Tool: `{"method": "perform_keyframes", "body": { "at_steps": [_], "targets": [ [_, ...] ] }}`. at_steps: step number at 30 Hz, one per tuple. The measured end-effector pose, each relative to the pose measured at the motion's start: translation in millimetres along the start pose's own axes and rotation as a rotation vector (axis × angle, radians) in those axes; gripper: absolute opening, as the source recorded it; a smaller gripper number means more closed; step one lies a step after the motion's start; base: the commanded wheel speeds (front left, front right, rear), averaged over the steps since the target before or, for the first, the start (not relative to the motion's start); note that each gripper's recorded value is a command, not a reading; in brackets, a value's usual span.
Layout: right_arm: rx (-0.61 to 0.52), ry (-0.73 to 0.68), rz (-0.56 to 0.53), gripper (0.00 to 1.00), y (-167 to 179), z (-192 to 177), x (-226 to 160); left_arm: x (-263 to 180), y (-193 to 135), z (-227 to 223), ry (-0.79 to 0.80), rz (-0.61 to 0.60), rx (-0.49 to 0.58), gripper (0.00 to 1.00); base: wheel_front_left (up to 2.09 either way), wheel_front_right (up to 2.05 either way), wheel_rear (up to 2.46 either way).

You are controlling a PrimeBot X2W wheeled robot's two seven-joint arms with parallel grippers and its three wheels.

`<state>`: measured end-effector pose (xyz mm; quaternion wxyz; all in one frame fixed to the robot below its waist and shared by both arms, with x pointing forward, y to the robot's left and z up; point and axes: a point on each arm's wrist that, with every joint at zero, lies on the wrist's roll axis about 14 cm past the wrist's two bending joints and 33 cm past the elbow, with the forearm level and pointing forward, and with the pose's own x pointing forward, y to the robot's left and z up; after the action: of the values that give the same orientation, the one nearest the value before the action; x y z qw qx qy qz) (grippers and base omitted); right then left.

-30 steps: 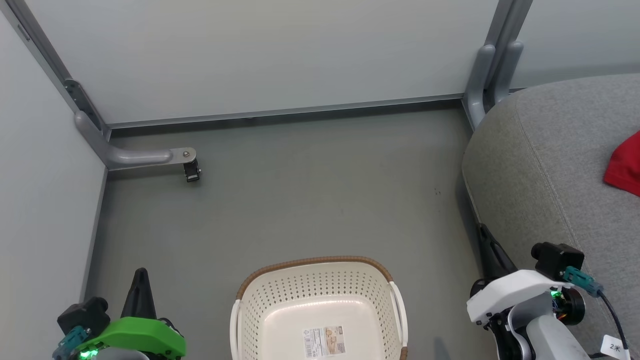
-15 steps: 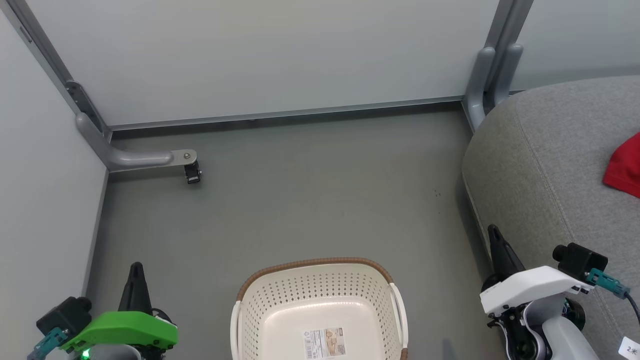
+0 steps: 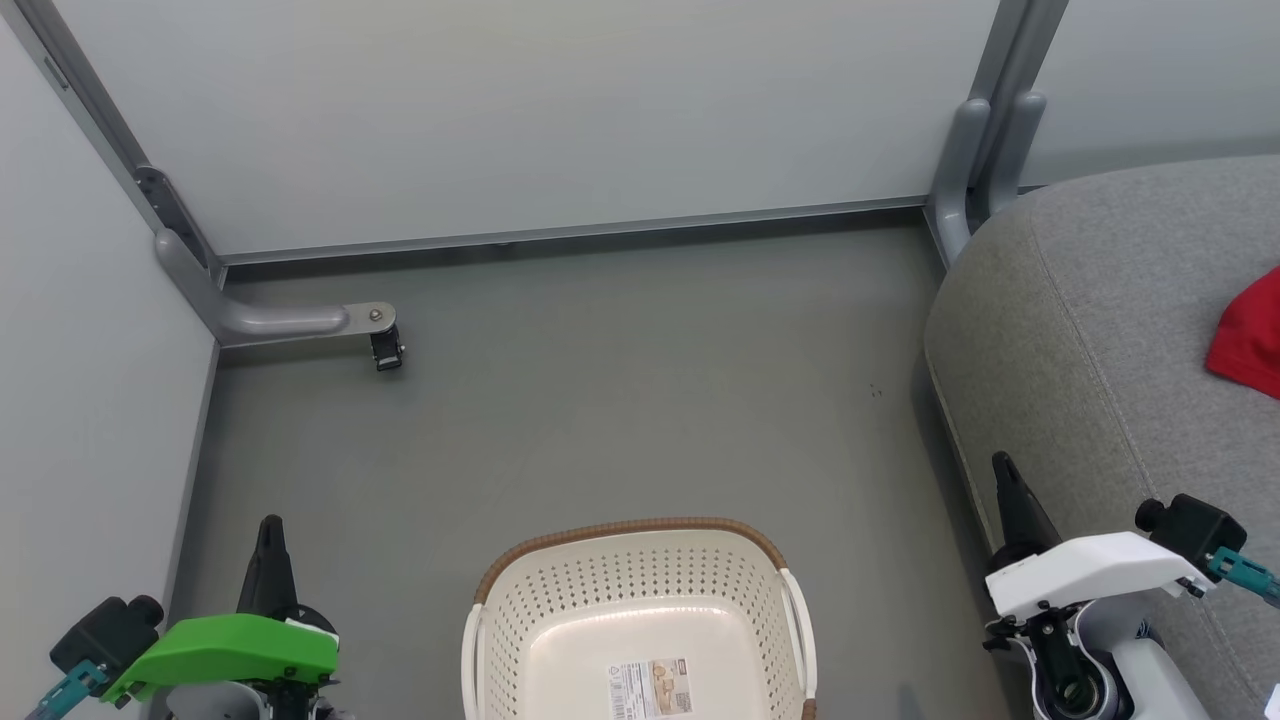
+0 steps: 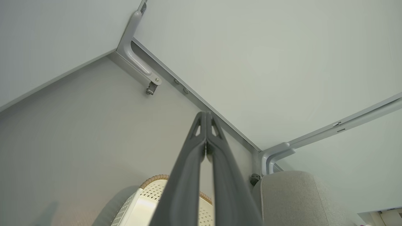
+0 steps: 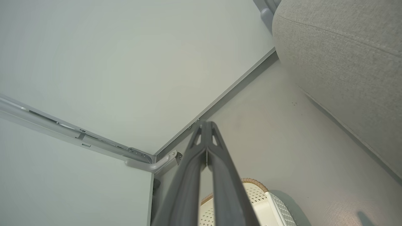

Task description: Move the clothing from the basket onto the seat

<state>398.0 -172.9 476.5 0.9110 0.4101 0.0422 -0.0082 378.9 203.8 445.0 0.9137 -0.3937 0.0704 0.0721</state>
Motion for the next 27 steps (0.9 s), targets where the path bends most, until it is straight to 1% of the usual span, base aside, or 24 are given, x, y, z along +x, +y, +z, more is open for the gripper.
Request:
{"method": "perform_keyframes", "body": {
  "at_steps": [18, 27],
  "targets": [
    [0.203, -0.013, -0.005, 0.0, -1, 10, -2, 1, -9, 7, 0.0, -0.024, -0.215, 0.0, 0.0, 0.0, 0.0],
    [0.292, -0.018, -0.002, 0.0, -1, 14, -3, 1, -14, 11, -0.002, -0.044, -0.303, 0.0, 0.0, 0.0, 0.0]
  ]
}}
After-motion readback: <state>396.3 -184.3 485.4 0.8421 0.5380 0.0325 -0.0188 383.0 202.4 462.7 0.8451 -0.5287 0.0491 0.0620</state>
